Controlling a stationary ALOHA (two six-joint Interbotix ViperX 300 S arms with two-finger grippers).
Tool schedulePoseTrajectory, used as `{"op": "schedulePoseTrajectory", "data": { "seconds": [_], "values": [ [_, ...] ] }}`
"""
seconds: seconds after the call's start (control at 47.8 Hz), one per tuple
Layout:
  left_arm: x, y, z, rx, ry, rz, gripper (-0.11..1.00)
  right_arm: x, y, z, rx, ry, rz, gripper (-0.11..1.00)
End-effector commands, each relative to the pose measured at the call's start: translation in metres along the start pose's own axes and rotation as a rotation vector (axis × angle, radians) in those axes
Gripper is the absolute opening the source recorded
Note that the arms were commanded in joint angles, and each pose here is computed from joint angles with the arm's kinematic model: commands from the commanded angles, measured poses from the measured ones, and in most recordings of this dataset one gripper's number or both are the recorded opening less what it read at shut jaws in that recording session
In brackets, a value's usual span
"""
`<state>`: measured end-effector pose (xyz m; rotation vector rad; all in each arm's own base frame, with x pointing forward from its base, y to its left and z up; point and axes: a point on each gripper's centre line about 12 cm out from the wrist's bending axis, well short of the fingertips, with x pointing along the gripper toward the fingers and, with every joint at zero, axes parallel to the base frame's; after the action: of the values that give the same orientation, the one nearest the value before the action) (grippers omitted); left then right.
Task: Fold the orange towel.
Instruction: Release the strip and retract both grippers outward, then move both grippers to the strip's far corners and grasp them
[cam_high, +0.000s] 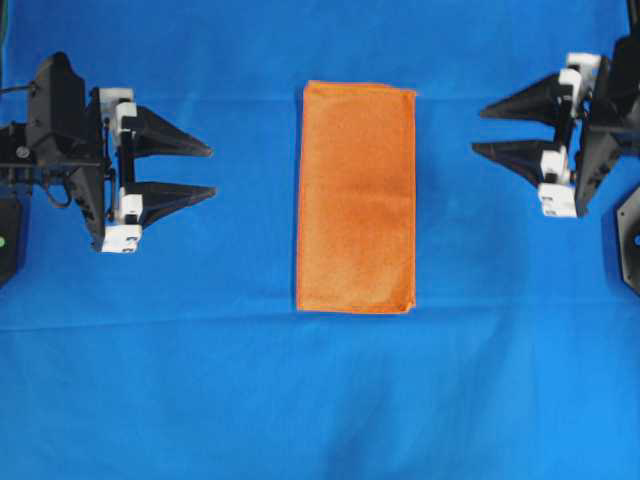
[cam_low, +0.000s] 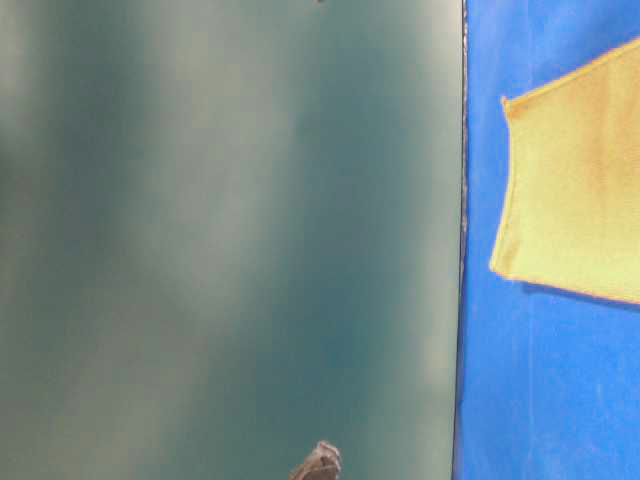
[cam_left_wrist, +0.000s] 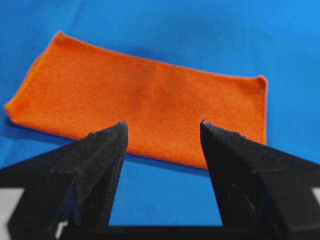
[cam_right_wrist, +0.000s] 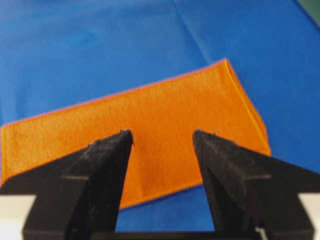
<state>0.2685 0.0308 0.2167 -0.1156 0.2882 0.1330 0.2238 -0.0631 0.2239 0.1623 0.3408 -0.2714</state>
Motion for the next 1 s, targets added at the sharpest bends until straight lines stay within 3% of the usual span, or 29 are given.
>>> {"op": "schedulePoseTrajectory", "data": {
  "seconds": [0.0, 0.523, 0.732, 0.983],
  "values": [
    [-0.001, 0.001, 0.006, 0.002, -0.027, 0.004, 0.52, 0.001, 0.001, 0.002, 0.009, -0.015, 0.009, 0.57],
    [0.007, 0.003, 0.011, 0.002, -0.043, 0.009, 0.53, 0.001, 0.0, 0.009, 0.01, -0.033, 0.005, 0.57],
    [0.038, 0.028, 0.021, -0.017, -0.029, 0.092, 0.63, 0.014, -0.023, 0.019, 0.037, -0.024, -0.084, 0.58],
    [0.086, 0.071, 0.027, -0.046, 0.007, 0.196, 0.82, 0.052, -0.063, 0.008, 0.056, 0.079, -0.186, 0.61]
  ]
}}
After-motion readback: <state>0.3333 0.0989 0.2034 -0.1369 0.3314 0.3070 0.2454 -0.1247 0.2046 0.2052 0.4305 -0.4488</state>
